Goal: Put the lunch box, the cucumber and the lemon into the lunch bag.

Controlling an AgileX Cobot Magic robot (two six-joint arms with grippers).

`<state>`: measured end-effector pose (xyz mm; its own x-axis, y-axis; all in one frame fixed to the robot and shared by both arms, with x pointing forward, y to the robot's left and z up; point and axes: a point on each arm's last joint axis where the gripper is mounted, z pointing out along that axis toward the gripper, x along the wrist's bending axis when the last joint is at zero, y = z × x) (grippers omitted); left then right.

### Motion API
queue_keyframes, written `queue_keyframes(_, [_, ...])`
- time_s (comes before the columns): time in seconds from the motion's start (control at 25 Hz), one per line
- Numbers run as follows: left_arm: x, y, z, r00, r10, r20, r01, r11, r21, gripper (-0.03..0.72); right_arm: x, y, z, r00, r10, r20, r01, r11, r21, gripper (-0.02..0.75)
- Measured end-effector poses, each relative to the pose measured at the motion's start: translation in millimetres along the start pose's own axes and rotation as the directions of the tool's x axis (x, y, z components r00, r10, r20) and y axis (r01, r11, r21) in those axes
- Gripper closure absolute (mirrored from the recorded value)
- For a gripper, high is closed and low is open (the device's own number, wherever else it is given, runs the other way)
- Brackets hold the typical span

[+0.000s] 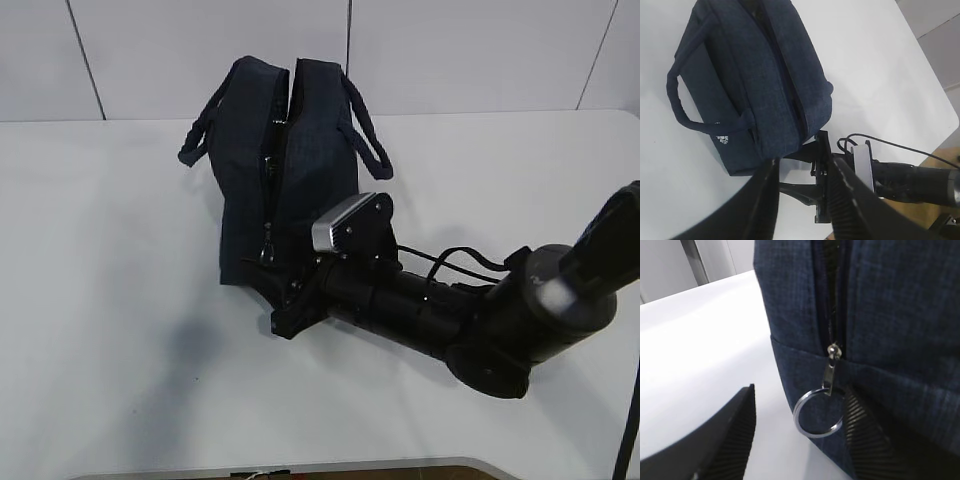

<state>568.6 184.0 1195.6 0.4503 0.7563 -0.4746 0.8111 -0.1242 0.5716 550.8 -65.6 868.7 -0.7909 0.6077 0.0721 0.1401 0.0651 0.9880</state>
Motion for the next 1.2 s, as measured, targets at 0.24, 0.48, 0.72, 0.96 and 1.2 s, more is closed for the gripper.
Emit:
queue_keyframes(0.24, [-0.3, 0.0, 0.0, 1.0, -0.001, 0.003, 0.001, 1.0, -0.001, 0.45, -0.3, 1.1, 1.3, 1.0, 0.02, -0.002, -0.02, 1.0, -0.002, 0.286])
queue_keyframes(0.48, [-0.3, 0.0, 0.0, 1.0, -0.001, 0.003, 0.001, 1.0, -0.001, 0.45, 4.7, 0.9, 2.0, 0.997, 0.052, -0.06, -0.051, 0.999, 0.012, 0.286])
queue_keyframes(0.72, [-0.5, 0.1, 0.0, 1.0, -0.002, 0.005, 0.002, 1.0, -0.001, 0.45, 5.4, -5.8, 1.6, 0.997, 0.038, -0.066, -0.033, 0.996, 0.084, 0.286])
queue_keyframes(0.96, [-0.8, 0.1, 0.0, 1.0, -0.003, 0.009, 0.003, 1.0, -0.002, 0.45, 3.5, 2.2, 3.1, 0.997, 0.056, -0.052, -0.056, 0.998, 0.006, 0.286])
queue_keyframes(1.2, [-2.1, 0.4, 0.0, 1.0, -0.008, 0.023, 0.008, 1.0, -0.004, 0.45, 2.6, 3.4, 3.9, 0.997, 0.058, -0.045, -0.058, 0.998, -0.001, 0.297])
